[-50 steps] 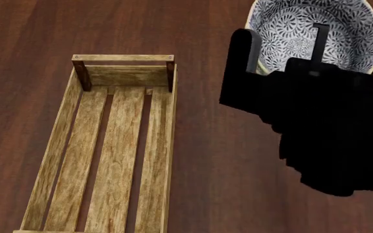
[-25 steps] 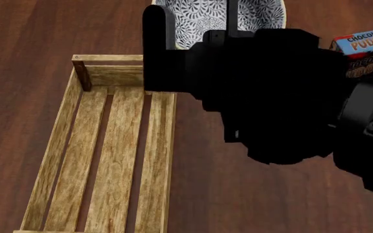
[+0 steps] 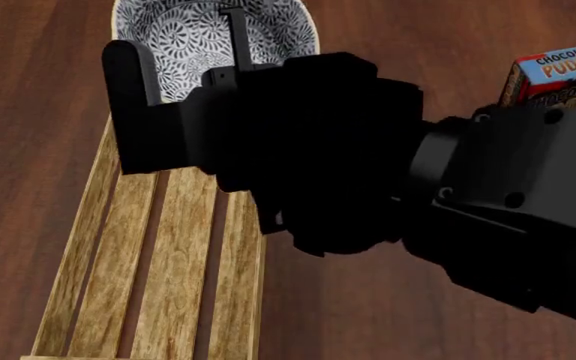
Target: Stack the left bowl on the right bowl and place them in the tray.
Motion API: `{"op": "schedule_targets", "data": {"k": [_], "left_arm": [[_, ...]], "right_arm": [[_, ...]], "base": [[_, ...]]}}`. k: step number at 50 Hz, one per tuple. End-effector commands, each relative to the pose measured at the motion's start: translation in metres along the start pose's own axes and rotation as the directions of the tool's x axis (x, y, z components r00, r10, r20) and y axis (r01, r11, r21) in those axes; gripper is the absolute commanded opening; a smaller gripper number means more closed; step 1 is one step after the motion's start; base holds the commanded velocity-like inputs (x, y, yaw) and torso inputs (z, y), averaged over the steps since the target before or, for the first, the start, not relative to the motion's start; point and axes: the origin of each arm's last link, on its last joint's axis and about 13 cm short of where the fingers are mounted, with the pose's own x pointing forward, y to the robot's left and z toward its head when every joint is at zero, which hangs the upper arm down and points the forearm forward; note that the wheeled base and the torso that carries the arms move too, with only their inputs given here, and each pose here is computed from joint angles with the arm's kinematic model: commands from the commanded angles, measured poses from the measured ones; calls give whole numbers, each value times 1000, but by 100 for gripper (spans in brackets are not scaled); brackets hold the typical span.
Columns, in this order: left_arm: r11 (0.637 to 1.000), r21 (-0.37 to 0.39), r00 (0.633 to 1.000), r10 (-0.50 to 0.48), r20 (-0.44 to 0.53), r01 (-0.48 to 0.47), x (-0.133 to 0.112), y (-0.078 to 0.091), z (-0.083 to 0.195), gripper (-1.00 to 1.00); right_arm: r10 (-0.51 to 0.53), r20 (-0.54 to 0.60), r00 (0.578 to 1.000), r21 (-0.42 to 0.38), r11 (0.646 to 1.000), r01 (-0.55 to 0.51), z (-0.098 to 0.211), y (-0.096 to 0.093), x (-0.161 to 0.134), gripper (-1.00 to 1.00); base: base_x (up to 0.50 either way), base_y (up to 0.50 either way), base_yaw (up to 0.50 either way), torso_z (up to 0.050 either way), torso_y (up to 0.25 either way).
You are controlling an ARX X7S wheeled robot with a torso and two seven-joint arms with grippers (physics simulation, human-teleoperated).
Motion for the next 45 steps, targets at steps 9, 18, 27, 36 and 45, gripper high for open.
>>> {"op": "schedule_targets", "data": {"k": [9, 18, 27, 36, 45], "left_arm": [[1000, -4, 1000, 11, -10, -11, -1, 4, -6, 100], [1000, -4, 1000, 16, -12, -16, -4, 5, -5, 100], [1000, -2, 1000, 20, -13, -20, -6, 7, -5, 100], [1000, -2, 1000, 25, -18, -25, -8, 8, -7, 100], [1000, -3, 999, 31, -19, -31, -10, 10, -7, 100]], "right_arm": [[25, 92, 995, -96, 995, -16, 29, 4, 22, -100], [50, 113, 992, -101, 994, -39, 35, 12, 33, -100], [84, 112, 990, -110, 991, -71, 36, 23, 46, -100], [123, 105, 987, -106, 988, -112, 34, 38, 56, -100], [161, 108, 981, -114, 982, -149, 37, 52, 65, -100]], "base": [[0, 0, 0, 0, 1], [0, 0, 0, 1, 0], [0, 0, 0, 0, 1], [0, 0, 0, 0, 1], [0, 0, 0, 1, 1]]}}
